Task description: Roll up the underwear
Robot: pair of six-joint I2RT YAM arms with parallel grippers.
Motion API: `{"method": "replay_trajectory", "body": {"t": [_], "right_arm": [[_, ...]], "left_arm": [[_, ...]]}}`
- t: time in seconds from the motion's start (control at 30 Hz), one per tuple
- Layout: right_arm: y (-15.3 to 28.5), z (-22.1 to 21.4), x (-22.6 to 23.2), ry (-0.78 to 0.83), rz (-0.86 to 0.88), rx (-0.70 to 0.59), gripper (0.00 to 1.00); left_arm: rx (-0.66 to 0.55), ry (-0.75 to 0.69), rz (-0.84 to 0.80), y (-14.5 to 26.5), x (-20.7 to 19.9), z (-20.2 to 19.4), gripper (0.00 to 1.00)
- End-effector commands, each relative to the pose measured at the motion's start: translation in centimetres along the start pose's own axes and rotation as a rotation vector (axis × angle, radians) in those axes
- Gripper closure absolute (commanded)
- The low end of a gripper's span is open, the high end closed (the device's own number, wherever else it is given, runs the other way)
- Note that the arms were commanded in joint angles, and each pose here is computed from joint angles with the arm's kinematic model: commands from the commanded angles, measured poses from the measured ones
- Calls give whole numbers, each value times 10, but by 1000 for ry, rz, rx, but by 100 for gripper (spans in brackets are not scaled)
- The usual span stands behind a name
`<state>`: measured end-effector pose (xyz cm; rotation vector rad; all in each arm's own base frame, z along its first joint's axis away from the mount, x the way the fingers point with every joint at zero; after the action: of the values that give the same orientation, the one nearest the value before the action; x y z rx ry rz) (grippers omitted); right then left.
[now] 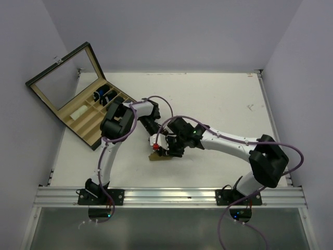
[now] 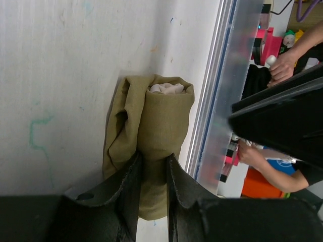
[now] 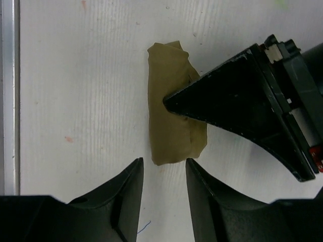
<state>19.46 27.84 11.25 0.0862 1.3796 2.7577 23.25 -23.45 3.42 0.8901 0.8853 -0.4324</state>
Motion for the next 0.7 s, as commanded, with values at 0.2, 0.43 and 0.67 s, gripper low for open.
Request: {"method": "replay_trajectory", "body": {"t": [0.2, 0.43, 0.67], "right_arm": [[-39, 12, -4, 147, -60, -16, 53], [-56, 3, 0, 140, -12, -4, 53], [-74, -10, 6, 127, 50, 27, 58]], "left_arm": [[331, -176, 259, 2, 95, -59, 100], [321, -179, 259, 1, 96, -59, 100], [310, -179, 270, 4, 95, -57, 94]]}}
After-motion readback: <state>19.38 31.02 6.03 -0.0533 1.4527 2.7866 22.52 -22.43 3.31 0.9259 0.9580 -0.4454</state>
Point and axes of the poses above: each gripper's point midway between its finger pads, its own y axis back along the fingers, its own x axis along the line the jaws close on, z = x × y, the point moved 4 cm from there along y, back along the fingers, and after that the axes turned 12 degrees about -y, right-handed, at the moved point
